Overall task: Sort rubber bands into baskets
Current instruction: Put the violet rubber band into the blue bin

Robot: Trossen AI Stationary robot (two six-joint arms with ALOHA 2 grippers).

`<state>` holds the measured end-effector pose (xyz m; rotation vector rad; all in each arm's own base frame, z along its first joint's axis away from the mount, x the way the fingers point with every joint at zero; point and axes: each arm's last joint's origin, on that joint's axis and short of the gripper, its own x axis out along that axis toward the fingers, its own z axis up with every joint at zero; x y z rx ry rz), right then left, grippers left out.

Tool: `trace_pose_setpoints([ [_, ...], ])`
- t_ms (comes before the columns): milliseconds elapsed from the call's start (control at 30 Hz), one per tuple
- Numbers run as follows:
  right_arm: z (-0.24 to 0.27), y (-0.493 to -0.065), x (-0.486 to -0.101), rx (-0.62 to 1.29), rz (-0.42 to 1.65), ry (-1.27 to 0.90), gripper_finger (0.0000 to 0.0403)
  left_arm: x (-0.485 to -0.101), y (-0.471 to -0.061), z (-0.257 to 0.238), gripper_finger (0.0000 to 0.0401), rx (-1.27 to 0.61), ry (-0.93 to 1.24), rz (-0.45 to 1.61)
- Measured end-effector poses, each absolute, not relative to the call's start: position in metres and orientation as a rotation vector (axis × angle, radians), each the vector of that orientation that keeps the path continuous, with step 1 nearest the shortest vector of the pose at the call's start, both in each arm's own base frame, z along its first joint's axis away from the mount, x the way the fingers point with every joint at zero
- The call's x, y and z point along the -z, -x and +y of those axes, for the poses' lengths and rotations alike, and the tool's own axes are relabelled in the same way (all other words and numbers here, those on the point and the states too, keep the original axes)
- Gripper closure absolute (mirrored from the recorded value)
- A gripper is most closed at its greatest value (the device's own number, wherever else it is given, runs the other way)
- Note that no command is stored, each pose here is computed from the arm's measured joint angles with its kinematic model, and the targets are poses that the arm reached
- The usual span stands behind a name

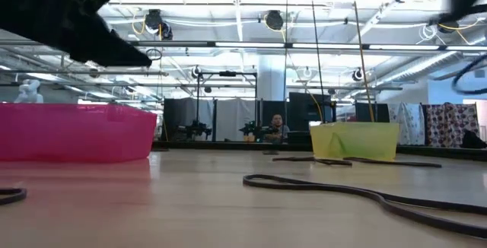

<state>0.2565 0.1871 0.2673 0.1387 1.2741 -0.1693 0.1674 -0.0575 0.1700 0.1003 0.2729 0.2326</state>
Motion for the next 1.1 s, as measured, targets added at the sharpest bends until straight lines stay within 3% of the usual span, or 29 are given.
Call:
trace_pose_setpoints([
  [167,0.219,-0.211,-0.269,0.34,1.229,-0.177,0.0403,-0.178,-0.171,-0.053,0.0247,-0.267,-0.112,0.201],
  [367,0.245,-0.178,-0.257,0.4,1.116,-0.274,0.0403,-0.183,-0.175,-0.044,0.0247,-0.321,-0.094,0.158],
  [633,0.254,-0.158,-0.224,0.409,1.053,-0.321,0.0398,-0.184,-0.177,-0.037,0.0247,-0.366,-0.019,0.139],
  [900,0.243,-0.151,-0.192,0.435,1.062,-0.286,0.0373,-0.184,-0.177,-0.034,0.0247,-0.39,0.067,0.125],
  [1100,0.241,-0.149,-0.189,0.446,1.08,-0.295,0.0342,-0.18,-0.178,-0.034,0.0247,-0.391,0.06,0.143],
])
